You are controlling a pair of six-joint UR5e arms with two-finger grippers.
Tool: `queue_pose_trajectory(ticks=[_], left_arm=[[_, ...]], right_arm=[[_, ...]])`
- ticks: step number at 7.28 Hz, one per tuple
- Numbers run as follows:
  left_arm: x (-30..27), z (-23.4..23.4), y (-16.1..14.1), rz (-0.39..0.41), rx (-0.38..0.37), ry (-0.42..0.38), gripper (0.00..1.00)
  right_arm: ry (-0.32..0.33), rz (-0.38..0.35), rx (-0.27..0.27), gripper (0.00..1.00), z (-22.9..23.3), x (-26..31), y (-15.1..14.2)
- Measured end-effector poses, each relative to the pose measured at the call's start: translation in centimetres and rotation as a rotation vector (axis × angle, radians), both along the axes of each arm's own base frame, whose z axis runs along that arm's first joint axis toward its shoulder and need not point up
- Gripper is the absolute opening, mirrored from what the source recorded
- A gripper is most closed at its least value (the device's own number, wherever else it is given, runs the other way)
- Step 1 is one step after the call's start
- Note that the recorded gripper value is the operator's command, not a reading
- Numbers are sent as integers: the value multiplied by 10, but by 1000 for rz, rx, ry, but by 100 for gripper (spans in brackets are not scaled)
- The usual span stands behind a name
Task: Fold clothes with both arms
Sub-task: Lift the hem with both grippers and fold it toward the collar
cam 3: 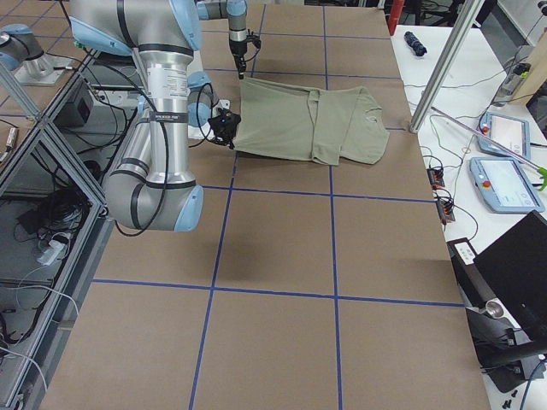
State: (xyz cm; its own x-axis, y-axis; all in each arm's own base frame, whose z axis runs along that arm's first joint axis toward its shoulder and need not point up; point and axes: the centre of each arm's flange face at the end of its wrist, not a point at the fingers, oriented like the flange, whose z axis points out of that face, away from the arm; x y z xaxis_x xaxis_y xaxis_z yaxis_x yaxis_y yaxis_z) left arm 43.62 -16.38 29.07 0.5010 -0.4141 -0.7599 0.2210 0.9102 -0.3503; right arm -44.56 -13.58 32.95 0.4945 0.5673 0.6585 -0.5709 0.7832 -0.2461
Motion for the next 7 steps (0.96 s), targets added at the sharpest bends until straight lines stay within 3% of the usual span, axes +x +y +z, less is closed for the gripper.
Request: queue_pose_trajectory(ticks=[2,3,4,5,7], left_arm=[[-13,-23,17,11,-36,55,0],[-23,-34,8,-12,-37,82,0],[-34,-44,-16,-61,-16,105,0],[-45,-53,-53,-114,54,122,0],[-54,-58,-147,-209,243,80,0]], right_arm=[[-22,-20,-3,0,-9,22,7],[-56,2,-3,0,-24,35,-3],[-81,38,8,0,-36,44,-23],[-84,60,46,0,-44,43,-50],[-29,61,133,0,-51,26,-128]])
